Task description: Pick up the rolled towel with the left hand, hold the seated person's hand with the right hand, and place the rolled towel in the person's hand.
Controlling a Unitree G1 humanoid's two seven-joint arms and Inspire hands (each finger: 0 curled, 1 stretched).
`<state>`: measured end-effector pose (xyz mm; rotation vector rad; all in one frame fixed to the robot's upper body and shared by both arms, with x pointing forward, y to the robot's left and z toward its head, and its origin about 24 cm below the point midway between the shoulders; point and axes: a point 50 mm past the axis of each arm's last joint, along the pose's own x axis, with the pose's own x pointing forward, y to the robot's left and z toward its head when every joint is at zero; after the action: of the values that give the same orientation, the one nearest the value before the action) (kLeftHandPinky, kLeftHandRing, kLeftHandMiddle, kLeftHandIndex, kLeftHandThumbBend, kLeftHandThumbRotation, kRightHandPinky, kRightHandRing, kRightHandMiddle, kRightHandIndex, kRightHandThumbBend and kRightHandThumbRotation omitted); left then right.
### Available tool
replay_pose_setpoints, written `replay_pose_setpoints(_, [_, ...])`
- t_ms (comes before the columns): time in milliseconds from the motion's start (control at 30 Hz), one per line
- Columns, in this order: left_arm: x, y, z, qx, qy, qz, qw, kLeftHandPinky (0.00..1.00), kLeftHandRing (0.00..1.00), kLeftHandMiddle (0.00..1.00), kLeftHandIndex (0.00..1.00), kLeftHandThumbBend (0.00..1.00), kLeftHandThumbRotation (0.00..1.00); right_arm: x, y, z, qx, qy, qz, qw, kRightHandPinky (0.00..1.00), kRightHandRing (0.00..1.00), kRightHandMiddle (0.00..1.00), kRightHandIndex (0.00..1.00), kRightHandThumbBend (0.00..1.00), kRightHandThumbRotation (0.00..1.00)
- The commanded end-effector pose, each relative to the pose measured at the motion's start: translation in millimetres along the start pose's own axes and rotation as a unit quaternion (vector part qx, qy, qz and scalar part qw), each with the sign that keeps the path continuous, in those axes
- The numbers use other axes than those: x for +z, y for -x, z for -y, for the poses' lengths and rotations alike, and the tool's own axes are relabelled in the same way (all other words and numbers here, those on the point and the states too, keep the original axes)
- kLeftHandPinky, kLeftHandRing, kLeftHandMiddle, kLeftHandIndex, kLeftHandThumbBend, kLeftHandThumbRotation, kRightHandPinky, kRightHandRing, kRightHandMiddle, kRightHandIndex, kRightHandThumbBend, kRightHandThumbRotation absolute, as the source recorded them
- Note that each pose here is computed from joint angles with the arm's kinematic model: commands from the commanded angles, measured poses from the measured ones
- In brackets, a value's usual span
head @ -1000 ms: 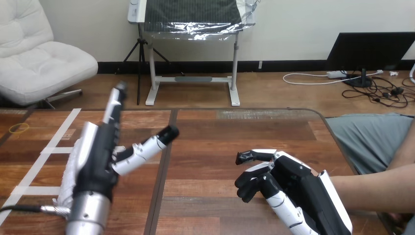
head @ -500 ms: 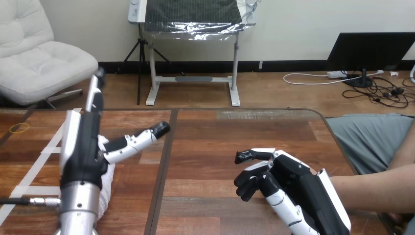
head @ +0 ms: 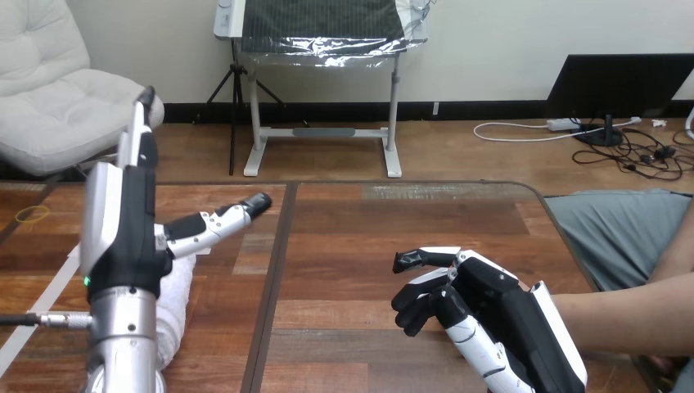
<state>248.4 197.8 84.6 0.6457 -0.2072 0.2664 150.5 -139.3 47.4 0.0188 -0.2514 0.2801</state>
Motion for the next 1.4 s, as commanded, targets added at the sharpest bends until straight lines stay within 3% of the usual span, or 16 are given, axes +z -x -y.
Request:
replay_pose_setpoints(0, [13.0, -16.8, -2.6, 0.026, -0.039, 0.026, 0.9985, 0.91, 1.0, 1.0, 1.0, 1.0, 0.31, 11.0, -13.9, -0.2, 0.003, 0.003, 0.05, 0.9987, 0.37, 0.45, 0.51, 0.62, 0.64, 0.68])
replay_pose_setpoints(200, [12.1, -20.0, -1.1, 0.045, -0.09, 0.016, 0.9948, 0.91, 1.0, 1.0, 1.0, 1.0, 0.3, 11.3, -14.0, -0.4, 0.004, -0.002, 0.049, 0.9988, 0.37, 0.45, 0.51, 0.62, 0.63, 0.67])
replay_pose_setpoints(467, [8.8, -23.4, 1.9, 0.064, -0.126, -0.008, 0.9898, 0.97, 1.0, 1.0, 1.0, 1.0, 0.29, 12.0, -14.2, -0.4, 0.005, -0.001, 0.049, 0.9988, 0.37, 0.44, 0.51, 0.62, 0.63, 0.66])
replay_pose_setpoints(800, [1.4, -29.9, 5.2, 0.082, -0.186, -0.047, 0.9781, 1.0, 1.0, 1.0, 1.0, 1.0, 0.26, 12.0, -14.3, -0.3, 0.005, 0.001, 0.053, 0.9986, 0.36, 0.44, 0.5, 0.62, 0.63, 0.66])
replay_pose_setpoints(1367, [-7.6, -36.6, 11.5, 0.069, -0.23, -0.121, 0.9632, 1.0, 1.0, 1.0, 0.99, 1.0, 0.28, 12.5, -14.2, -0.8, 0.005, -0.002, 0.053, 0.9986, 0.36, 0.43, 0.5, 0.61, 0.62, 0.66])
